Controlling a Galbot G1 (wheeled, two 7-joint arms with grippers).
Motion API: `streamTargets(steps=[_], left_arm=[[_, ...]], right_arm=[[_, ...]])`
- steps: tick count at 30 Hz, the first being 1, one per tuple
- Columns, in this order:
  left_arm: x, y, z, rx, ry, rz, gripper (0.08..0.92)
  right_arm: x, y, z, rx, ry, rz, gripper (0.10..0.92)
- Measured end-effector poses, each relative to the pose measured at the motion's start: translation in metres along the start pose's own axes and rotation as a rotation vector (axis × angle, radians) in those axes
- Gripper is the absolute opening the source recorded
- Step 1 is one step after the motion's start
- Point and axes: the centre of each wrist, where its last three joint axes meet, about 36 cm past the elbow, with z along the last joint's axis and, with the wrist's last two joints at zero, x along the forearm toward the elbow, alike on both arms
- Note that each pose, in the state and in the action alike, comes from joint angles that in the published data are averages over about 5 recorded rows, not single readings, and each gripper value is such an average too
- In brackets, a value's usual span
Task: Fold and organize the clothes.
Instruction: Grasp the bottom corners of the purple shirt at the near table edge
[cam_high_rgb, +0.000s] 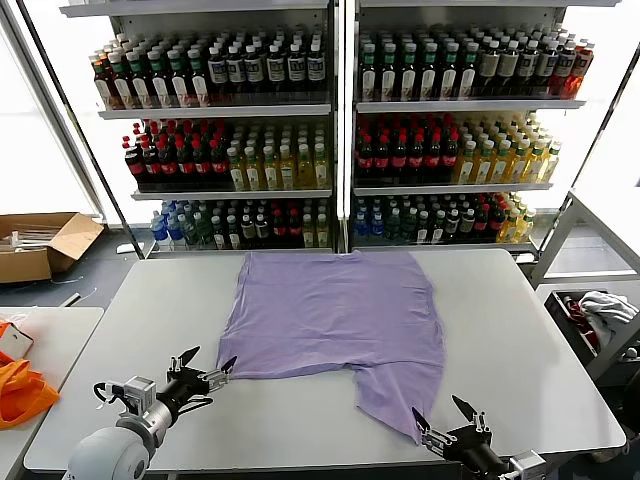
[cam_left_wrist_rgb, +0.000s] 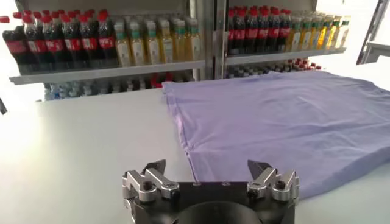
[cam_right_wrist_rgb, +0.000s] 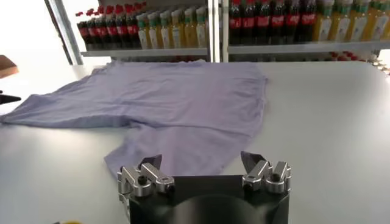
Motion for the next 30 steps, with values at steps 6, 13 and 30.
streamTargets(steps=[6,13,30], left_arm=[[-0.006,0.000,0.005,0.016,0.009,-0.005,0.823],[-0.010,0.002,0.007,0.034,0.006,-0.011,0.823],[-0.008,-0.003,0.019,0.043,0.041,0.029,0.464]], right_arm=[[-0.009,0.007,0.006,0.001,0.017,-0.010,0.644],[-0.020,0.018,0.010,0.006,0.020,-0.036,0.427],[-0.020,0.032,0.016,0.025,0.022,-0.100,0.112]])
